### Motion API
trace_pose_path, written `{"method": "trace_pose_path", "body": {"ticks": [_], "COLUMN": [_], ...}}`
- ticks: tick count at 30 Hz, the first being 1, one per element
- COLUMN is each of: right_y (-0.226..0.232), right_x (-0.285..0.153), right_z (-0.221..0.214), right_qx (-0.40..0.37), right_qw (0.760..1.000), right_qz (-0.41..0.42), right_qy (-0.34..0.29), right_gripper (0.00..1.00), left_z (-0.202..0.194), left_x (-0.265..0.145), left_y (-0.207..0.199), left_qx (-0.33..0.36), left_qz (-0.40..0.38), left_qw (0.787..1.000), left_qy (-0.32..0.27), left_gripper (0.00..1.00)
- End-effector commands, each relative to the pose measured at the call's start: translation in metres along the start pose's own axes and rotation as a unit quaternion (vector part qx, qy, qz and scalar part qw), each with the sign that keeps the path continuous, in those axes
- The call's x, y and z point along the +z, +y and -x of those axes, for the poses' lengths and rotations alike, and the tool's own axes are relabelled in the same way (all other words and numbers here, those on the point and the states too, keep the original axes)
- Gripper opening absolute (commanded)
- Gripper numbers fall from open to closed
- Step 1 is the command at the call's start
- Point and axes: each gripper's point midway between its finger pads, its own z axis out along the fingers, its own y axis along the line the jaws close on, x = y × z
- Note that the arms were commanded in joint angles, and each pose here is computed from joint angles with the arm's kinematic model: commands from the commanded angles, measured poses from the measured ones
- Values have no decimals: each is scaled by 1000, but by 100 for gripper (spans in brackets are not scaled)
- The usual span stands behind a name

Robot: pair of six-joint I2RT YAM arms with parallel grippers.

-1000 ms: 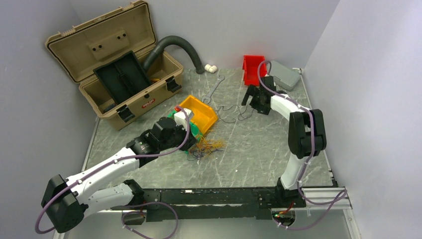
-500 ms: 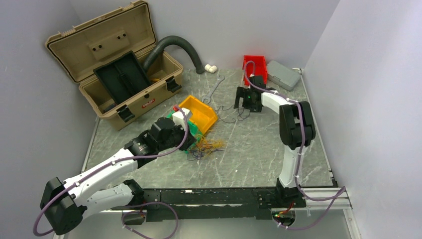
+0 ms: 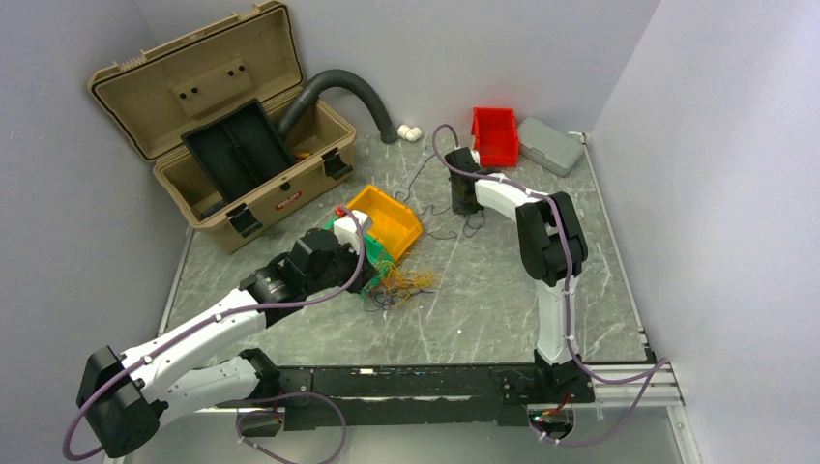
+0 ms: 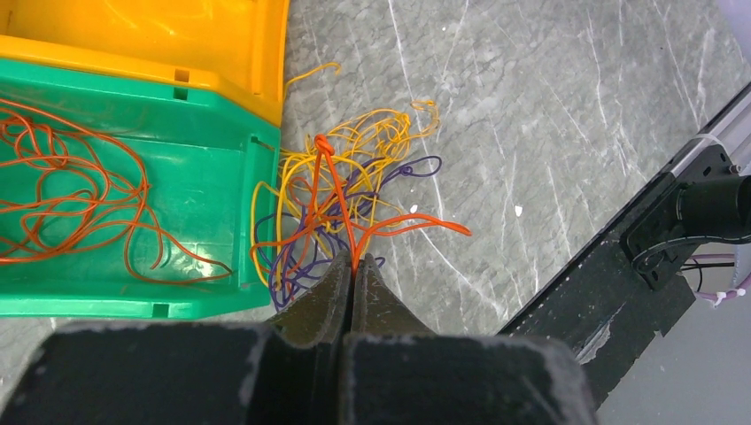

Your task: Untangle the cables

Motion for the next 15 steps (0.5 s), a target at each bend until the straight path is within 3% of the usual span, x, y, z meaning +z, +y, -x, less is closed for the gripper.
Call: {"method": "trace_pose_path", "body": {"ticks": [1,8,15], "right_y": [-42,-15,10], "right_x": [16,-46,-132], "right_z": [-56,4,43], "right_qx": [-22,19,42], "right_qw": [993,999,977], "right_qz": [-70,44,186], "right_qy": [94,-22,-99], "right_gripper": [0,0,0], "left_z": [25,23,23], "left_x": [-8,-6,-9], "left_y": [-9,-15,-20], "left_qx": [10,17,25], "left_qz": [-10,-27,-41], "left_qw": [999,999,999], "left_qy": [-37,-25,-19], "left_gripper": [0,0,0]}}
